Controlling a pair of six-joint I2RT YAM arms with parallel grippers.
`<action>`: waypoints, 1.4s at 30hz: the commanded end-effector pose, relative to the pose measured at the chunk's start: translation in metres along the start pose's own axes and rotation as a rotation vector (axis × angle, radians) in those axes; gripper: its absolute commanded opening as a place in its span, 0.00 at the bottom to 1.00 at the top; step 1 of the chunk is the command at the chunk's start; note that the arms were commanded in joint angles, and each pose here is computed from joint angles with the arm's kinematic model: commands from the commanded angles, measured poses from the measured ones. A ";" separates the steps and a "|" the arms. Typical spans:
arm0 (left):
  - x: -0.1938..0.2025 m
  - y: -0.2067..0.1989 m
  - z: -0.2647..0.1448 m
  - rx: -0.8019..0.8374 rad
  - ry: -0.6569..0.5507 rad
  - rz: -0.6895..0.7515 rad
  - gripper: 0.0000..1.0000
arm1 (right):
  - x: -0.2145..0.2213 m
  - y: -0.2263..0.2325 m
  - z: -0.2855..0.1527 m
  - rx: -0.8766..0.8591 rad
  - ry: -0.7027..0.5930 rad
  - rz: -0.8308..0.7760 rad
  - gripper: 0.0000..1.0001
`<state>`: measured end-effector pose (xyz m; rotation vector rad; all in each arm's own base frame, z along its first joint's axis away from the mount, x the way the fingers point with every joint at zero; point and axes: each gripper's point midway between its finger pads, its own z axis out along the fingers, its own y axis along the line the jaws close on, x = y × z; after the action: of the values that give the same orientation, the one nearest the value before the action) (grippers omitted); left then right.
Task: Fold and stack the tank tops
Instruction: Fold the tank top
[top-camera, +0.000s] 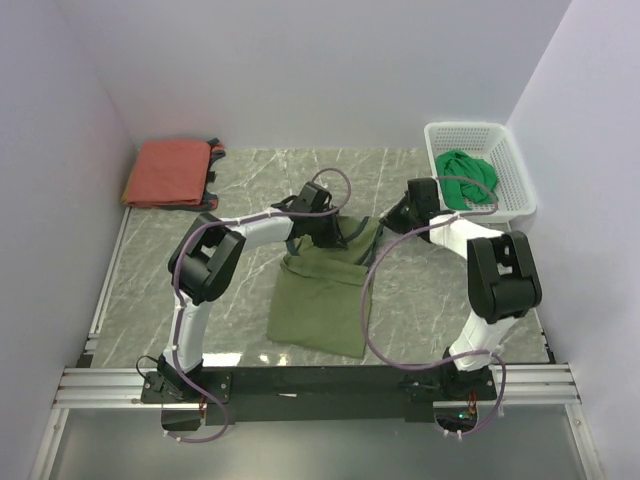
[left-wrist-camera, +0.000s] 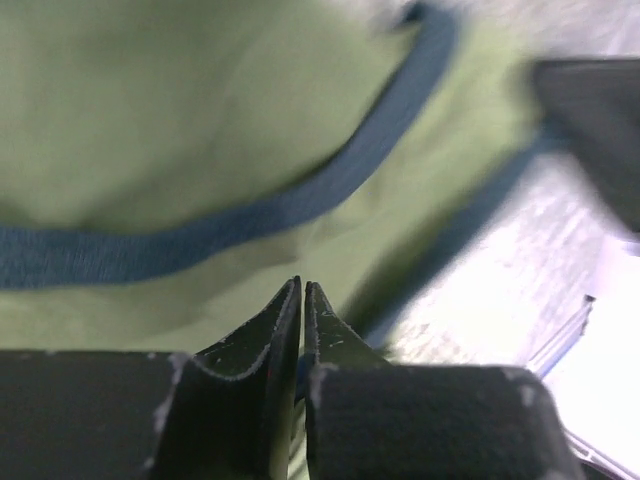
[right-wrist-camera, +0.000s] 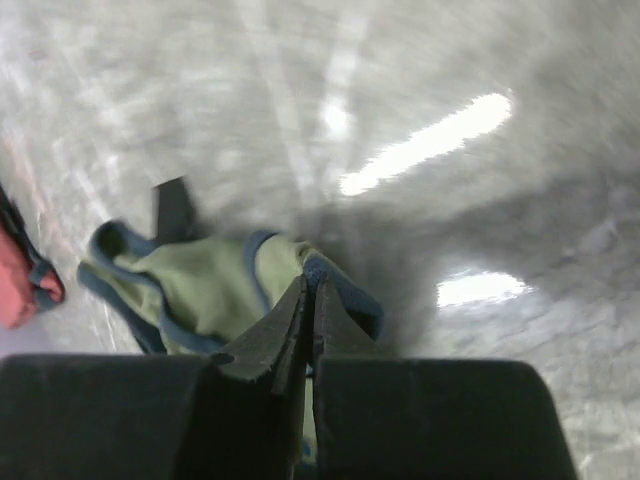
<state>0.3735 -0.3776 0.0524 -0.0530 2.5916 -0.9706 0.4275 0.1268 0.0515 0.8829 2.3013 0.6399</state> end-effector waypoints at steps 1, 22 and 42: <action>0.003 0.009 -0.012 -0.063 -0.016 0.003 0.11 | -0.044 0.060 -0.050 -0.092 -0.202 -0.221 0.00; 0.063 0.077 -0.034 -0.257 0.087 -0.028 0.01 | -0.015 0.020 -0.046 0.190 -0.198 -0.371 0.62; 0.090 0.093 -0.053 -0.265 0.122 -0.023 0.01 | 0.057 0.002 -0.032 -0.006 -0.036 -0.020 0.53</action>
<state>0.3025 -0.3100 0.0214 -0.1219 2.7247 -0.7723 0.3631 0.1460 0.0348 0.8483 2.3597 0.5062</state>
